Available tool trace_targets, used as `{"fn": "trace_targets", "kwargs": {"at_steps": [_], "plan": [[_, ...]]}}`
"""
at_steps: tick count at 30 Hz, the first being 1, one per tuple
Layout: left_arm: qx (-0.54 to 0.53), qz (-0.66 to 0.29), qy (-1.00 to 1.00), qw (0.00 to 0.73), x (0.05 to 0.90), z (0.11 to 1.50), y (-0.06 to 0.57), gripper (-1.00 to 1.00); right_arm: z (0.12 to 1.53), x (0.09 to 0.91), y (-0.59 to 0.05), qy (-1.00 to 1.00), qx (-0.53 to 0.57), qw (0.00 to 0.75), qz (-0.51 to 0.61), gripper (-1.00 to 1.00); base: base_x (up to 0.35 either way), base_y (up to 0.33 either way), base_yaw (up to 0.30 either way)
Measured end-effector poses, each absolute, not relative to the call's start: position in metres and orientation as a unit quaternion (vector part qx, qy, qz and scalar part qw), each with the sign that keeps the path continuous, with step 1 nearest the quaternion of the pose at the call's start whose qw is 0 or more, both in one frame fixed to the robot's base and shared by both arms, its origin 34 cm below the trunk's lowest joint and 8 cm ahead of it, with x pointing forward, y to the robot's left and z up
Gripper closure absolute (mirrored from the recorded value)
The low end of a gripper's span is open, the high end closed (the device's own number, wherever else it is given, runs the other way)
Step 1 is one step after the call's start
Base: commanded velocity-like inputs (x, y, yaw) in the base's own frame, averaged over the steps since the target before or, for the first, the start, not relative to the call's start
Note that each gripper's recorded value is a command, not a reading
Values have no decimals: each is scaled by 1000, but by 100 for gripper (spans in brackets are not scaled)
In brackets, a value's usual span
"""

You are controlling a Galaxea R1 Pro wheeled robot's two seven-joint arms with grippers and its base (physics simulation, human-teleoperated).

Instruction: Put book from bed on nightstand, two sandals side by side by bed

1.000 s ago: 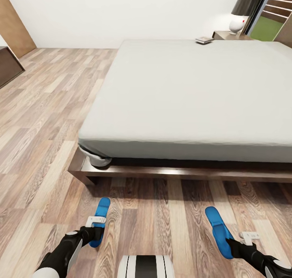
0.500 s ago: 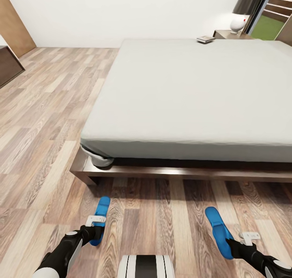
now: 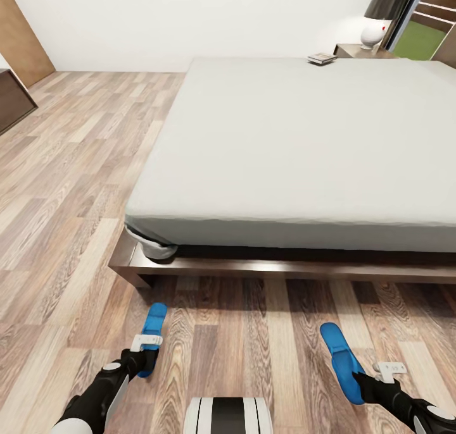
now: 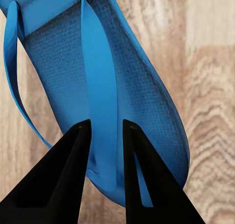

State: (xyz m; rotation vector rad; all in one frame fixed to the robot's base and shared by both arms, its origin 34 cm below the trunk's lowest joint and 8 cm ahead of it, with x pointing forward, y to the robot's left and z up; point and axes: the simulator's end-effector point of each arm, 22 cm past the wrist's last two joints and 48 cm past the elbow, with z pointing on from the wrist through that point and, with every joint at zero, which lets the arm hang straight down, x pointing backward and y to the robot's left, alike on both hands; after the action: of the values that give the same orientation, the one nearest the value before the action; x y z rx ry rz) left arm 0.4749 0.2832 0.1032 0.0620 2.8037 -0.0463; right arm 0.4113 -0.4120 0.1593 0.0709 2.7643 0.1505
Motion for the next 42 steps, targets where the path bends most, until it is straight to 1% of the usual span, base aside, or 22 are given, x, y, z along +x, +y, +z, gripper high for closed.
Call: {"fn": "trace_targets", "kwargs": {"at_steps": [42], "plan": [[21,-6,989,144,453,82,287,100,142,394,-412,985,27,161,53,100,0,0,0]]}}
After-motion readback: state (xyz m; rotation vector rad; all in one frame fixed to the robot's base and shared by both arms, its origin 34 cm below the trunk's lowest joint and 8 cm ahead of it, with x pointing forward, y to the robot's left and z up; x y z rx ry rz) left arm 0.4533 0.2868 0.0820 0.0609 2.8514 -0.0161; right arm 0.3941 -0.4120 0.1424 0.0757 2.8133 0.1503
